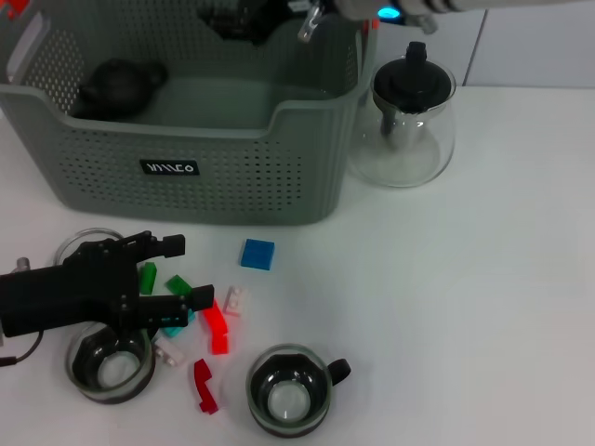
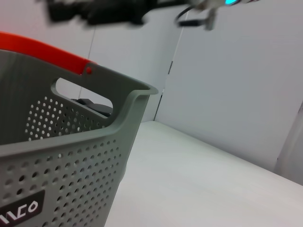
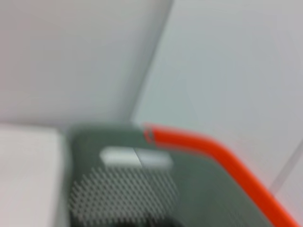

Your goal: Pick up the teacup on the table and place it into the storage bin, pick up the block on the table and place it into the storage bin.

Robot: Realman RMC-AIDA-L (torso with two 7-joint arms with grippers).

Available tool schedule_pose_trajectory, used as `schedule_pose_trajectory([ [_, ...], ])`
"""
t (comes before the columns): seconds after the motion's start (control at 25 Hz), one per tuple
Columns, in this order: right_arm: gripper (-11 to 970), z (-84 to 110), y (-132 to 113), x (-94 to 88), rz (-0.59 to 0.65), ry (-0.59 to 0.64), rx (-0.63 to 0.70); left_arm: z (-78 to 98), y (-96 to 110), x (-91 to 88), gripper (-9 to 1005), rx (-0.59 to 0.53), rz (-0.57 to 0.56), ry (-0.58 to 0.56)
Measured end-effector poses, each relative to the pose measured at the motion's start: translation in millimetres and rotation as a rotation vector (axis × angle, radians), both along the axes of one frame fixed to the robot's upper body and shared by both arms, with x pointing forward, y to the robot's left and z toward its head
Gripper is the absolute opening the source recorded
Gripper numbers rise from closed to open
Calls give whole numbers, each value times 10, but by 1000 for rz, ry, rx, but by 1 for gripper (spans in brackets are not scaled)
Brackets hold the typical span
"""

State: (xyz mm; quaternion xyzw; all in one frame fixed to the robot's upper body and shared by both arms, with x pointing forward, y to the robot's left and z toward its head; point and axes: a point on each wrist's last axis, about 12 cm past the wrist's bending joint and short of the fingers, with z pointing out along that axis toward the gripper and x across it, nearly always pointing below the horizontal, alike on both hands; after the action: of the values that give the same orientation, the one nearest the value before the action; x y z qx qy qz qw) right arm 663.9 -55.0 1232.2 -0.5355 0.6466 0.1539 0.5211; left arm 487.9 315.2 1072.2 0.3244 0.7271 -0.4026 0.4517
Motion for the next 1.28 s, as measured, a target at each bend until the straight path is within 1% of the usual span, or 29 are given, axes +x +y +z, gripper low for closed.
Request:
schedule_pose_trajectory([
  [0.12, 554, 215, -163, -221, 86, -4, 115, -2, 9, -6, 942, 1, 1, 1],
  [0.16, 574, 304, -303, -381, 154, 13, 174, -3, 10, -8, 942, 1, 2, 2],
  [0.2, 593, 304, -303, -381, 154, 13, 174, -3, 10, -9, 942, 1, 1, 2],
  [0.28, 632, 356, -456, -515, 213, 35, 213, -6, 14, -14, 942, 1, 3, 3],
  [0.44, 707, 366, -788, -728, 314, 105, 256, -7, 17, -17, 942, 2, 4, 4],
  [0.56, 755, 311, -933, -858, 417, 153, 215, -5, 14, -12, 942, 2, 3, 3],
  [0.64, 786, 230, -991, -941, 489, 198, 162, -1, 10, -5, 942, 2, 1, 1],
  [0.76, 834, 100, -1019, -1042, 564, 258, 81, 0, 6, -4, 942, 2, -2, 1],
  [0.88, 882, -28, -993, -1129, 611, 316, -7, -2, 6, -6, 942, 3, -2, 2],
  [1.04, 932, -197, -879, -1223, 669, 387, -116, -6, 16, -15, 942, 1, 4, 3],
  [1.08, 945, -271, -815, -1252, 680, 408, -176, -6, 16, -15, 942, 1, 4, 3],
  [1.12, 945, -271, -815, -1252, 680, 408, -176, -7, 16, -15, 942, 1, 4, 3],
  [1.28, 946, -403, -643, -1291, 678, 442, -307, -11, 9, -15, 942, 1, 5, 4],
])
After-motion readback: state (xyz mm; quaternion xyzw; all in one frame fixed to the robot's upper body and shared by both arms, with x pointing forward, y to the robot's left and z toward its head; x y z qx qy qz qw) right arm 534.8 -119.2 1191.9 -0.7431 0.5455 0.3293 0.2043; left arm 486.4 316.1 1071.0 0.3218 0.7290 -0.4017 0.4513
